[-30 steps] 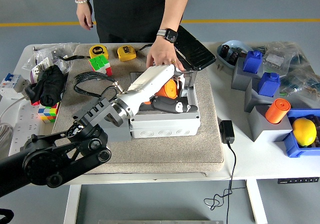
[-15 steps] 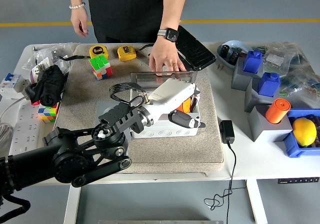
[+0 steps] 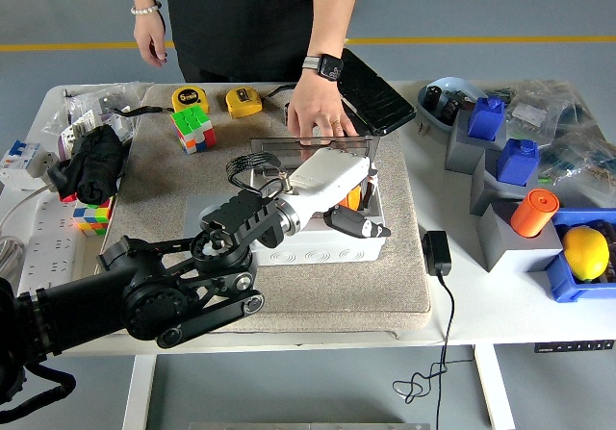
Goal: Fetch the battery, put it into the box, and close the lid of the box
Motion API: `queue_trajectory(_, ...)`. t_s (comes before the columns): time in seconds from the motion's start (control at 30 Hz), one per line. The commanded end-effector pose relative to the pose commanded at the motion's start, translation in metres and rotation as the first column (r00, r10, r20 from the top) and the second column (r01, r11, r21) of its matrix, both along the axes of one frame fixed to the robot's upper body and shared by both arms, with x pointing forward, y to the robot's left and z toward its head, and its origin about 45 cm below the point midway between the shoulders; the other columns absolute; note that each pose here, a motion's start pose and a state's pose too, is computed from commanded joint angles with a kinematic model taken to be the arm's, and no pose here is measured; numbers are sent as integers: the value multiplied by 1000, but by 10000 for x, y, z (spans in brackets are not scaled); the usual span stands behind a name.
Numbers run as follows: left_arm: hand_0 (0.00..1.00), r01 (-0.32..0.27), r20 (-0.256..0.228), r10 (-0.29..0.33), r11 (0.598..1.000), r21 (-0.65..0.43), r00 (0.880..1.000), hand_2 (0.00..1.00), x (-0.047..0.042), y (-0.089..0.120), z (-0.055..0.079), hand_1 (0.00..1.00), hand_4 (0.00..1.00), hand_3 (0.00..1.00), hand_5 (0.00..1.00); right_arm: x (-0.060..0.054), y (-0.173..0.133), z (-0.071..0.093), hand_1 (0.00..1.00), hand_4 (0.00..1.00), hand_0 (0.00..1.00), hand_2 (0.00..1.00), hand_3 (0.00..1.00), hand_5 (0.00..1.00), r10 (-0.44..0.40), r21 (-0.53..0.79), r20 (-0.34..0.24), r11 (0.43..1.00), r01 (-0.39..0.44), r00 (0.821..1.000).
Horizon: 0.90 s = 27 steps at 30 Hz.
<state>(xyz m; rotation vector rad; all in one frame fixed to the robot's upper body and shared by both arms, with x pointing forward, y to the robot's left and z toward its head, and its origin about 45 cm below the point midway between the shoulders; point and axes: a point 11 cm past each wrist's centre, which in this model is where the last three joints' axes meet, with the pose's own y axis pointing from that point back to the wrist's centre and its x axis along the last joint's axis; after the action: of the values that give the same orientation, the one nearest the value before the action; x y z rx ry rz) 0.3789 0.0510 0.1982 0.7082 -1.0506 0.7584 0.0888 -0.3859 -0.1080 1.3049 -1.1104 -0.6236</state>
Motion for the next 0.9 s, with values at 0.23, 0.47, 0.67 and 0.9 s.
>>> queue_trajectory(0.23, 126, -19, -27, 18, 1000, -12, 999, 232, 18, 45, -31, 127, 998, 440, 527, 11, 19, -1, 621, 928, 601, 600, 545, 461, 1, 5, 3, 1000, -1, 1000)
queue_trajectory(0.47, 119, -30, -36, 30, 999, -18, 999, 263, 47, 73, -35, 179, 998, 459, 543, 34, 27, 4, 621, 928, 601, 600, 545, 461, 3, 7, 8, 1000, -3, 1000)
queue_trajectory(0.67, 119, -31, -31, 30, 999, -37, 999, 263, 59, 77, 8, 179, 998, 459, 543, 25, 27, 2, 621, 928, 601, 600, 545, 460, 4, 7, 7, 1000, -4, 1000)
queue_trajectory(0.9, 270, -27, -23, 25, 997, -67, 999, 445, 69, 76, 54, 489, 998, 514, 573, 29, 30, 2, 621, 927, 601, 600, 545, 458, 6, 8, 8, 1000, -6, 1000)
